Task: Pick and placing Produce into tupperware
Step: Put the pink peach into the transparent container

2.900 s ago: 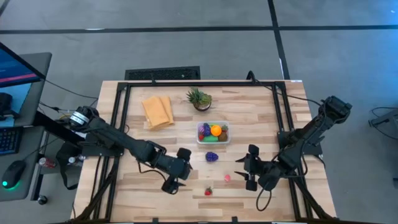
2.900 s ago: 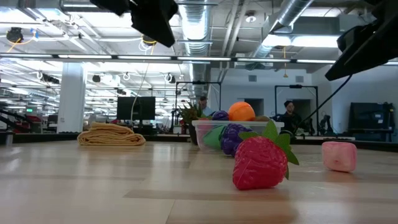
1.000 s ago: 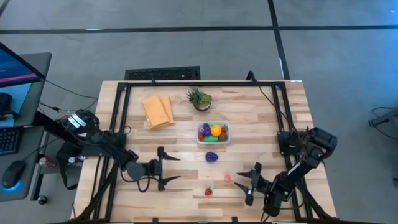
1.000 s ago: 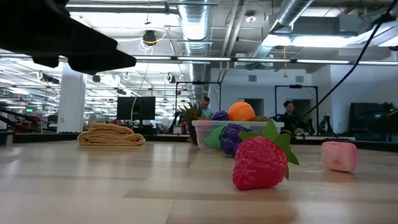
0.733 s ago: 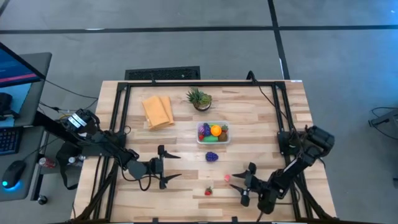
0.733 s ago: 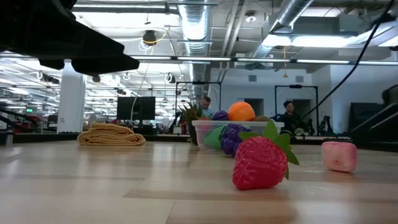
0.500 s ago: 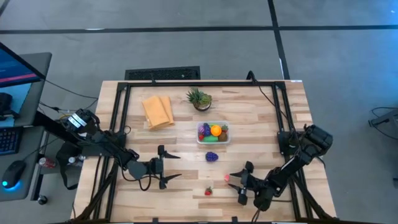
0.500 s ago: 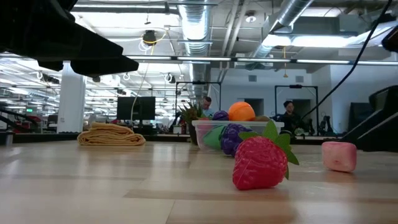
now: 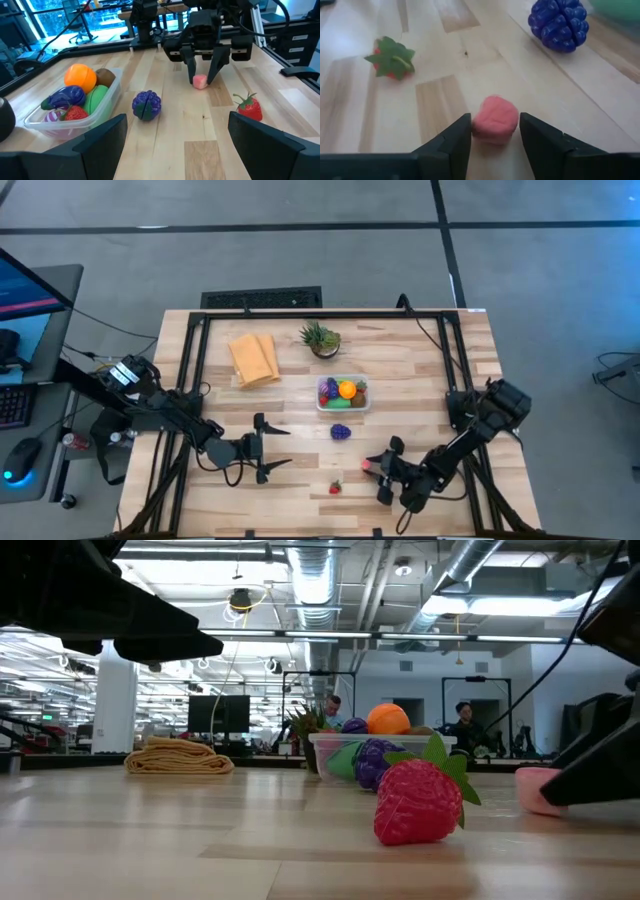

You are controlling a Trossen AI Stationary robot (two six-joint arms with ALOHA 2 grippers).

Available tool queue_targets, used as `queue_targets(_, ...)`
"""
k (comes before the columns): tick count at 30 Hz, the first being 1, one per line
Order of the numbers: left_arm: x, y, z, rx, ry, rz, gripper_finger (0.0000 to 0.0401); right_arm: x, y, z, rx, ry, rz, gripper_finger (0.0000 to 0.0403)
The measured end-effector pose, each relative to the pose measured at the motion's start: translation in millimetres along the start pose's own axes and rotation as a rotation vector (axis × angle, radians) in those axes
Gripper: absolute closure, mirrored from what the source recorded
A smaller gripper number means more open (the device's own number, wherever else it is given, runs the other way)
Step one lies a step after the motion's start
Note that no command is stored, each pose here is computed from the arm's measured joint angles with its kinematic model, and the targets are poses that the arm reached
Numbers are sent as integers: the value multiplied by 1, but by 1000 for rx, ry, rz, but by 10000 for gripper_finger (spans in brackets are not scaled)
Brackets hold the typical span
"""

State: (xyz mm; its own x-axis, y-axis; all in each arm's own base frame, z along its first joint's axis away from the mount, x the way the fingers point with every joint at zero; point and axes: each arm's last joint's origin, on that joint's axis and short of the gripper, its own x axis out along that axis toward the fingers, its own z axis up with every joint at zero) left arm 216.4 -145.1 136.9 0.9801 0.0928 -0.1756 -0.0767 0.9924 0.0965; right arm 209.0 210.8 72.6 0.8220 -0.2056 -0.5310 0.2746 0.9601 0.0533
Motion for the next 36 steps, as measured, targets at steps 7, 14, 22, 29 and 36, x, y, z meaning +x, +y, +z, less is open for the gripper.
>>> queue_targets(7, 0, 0, 0, 1, 1, 1, 65, 1, 0, 0, -12, 6, 1, 268)
queue_targets(14, 0, 1, -2, 0, 18, 29, 65, 2, -1, 1, -35, 1, -8, 296)
queue_targets(22, 0, 1, -3, -1, 20, 30, 65, 7, -5, 4, -66, -2, -29, 300)
queue_targets(29, 0, 1, -3, -2, 20, 31, 65, 9, -10, 17, -114, -10, -47, 300)
queue_targets(36, 0, 1, -4, 3, 28, 32, 65, 3, -20, 43, -174, -17, -79, 301)
